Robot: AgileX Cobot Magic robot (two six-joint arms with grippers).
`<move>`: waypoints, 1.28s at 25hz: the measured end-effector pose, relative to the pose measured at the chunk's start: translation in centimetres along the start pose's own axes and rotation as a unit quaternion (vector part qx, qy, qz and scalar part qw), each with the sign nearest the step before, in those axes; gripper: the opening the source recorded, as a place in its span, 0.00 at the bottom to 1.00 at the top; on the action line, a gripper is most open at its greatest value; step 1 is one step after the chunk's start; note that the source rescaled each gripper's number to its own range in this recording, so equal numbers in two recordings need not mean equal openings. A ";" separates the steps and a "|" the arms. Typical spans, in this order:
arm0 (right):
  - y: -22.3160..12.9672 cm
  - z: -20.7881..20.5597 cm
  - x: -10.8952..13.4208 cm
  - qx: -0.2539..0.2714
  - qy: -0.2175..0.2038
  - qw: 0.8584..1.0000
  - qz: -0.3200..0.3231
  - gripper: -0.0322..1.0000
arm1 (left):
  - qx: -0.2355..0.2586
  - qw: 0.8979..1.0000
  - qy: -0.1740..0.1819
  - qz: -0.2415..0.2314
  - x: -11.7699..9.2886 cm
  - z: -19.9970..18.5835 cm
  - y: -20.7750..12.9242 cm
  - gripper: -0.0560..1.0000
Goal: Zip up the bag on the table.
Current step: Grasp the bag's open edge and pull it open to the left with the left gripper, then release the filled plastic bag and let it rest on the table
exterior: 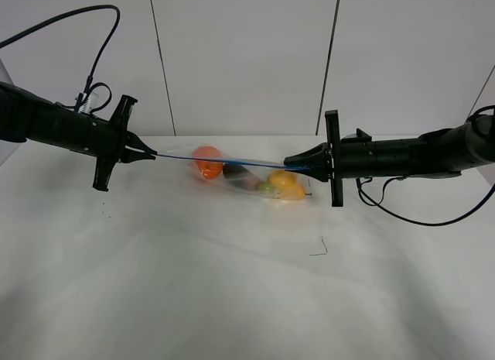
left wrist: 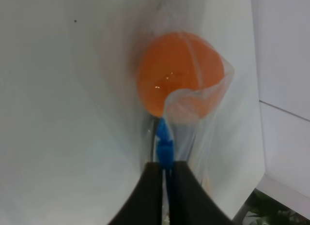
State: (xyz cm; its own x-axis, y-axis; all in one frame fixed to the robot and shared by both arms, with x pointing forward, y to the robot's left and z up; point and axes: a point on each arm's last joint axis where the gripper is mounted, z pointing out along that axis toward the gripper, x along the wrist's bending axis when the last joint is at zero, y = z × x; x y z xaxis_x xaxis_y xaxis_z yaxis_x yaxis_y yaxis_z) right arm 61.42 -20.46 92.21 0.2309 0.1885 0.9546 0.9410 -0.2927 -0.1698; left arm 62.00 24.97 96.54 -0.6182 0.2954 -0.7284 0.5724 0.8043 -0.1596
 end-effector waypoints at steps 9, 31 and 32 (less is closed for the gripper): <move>0.0 0.0 0.0 0.002 -0.001 1.000 -0.001 0.03 | -0.031 0.999 -0.002 0.041 -0.1 -0.3 1.0 0.91; -0.1 0.0 0.0 0.003 -0.002 1.000 -0.001 0.03 | 0.034 0.809 0.326 0.488 -5.1 -6.2 1.5 1.00; -0.1 0.0 0.0 0.003 -0.002 1.000 -0.001 0.03 | 0.034 0.807 0.332 0.487 -5.0 -6.3 1.6 1.00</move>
State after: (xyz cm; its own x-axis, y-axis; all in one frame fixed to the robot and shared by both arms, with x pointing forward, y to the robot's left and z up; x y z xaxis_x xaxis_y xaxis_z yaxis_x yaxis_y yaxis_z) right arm 61.36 -20.44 92.19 0.2293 0.1923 0.9542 0.9431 -0.2863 -0.1689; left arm 62.64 27.97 104.11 0.0039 0.9999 -0.0156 0.9751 -0.0003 0.2216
